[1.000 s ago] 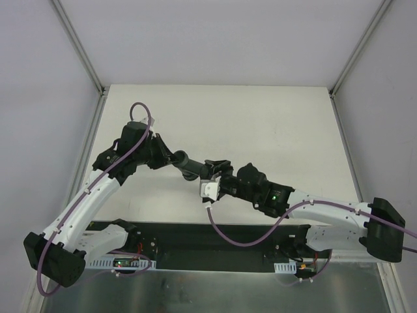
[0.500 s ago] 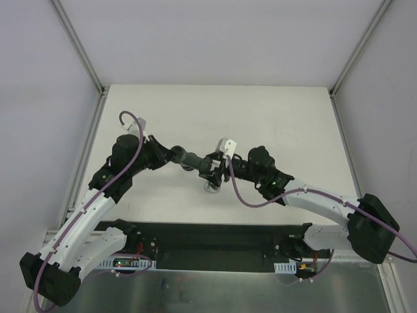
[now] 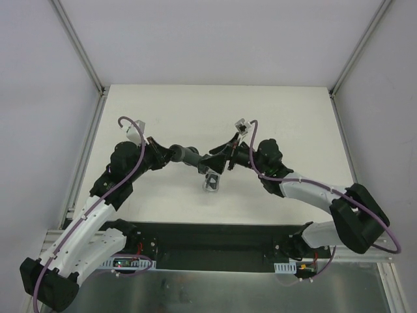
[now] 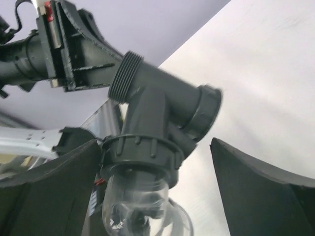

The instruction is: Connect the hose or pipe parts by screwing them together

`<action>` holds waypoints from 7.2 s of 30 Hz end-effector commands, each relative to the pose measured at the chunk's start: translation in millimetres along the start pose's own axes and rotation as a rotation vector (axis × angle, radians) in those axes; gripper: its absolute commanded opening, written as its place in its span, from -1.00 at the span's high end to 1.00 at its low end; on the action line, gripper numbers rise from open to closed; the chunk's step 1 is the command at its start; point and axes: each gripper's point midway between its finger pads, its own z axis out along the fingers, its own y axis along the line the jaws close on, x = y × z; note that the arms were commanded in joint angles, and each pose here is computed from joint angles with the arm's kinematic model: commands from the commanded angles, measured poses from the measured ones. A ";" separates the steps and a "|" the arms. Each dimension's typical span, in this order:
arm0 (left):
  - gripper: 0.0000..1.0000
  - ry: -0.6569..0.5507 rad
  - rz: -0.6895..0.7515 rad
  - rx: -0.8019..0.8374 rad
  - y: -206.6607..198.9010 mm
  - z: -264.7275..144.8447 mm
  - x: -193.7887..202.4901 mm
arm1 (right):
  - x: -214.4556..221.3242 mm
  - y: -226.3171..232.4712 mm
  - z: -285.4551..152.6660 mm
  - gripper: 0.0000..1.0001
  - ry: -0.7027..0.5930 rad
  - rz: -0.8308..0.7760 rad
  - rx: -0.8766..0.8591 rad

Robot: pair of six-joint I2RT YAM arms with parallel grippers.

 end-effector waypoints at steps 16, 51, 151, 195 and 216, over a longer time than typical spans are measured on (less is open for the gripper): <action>1.00 0.305 -0.074 -0.047 -44.6 -4.8 -3.2 | -13.6 44.8 -18.3 -0.96 0.179 -1.305 0.200; 1.00 0.034 0.133 -0.014 -25.4 -5.7 -23.2 | -37.3 18.7 -9.6 -0.66 -0.160 -0.173 0.018; 1.00 0.482 -0.065 -0.143 -17.7 8.2 3.2 | 37.9 -22.3 -35.0 -0.93 0.087 -0.700 0.317; -0.40 0.505 -0.053 -0.290 45.6 90.0 -30.6 | 25.4 -95.1 -49.4 -0.93 0.150 -0.246 0.574; -0.98 0.032 0.210 0.271 -57.1 -52.4 -38.4 | -51.0 -6.5 -192.1 -0.93 -0.188 -0.270 0.734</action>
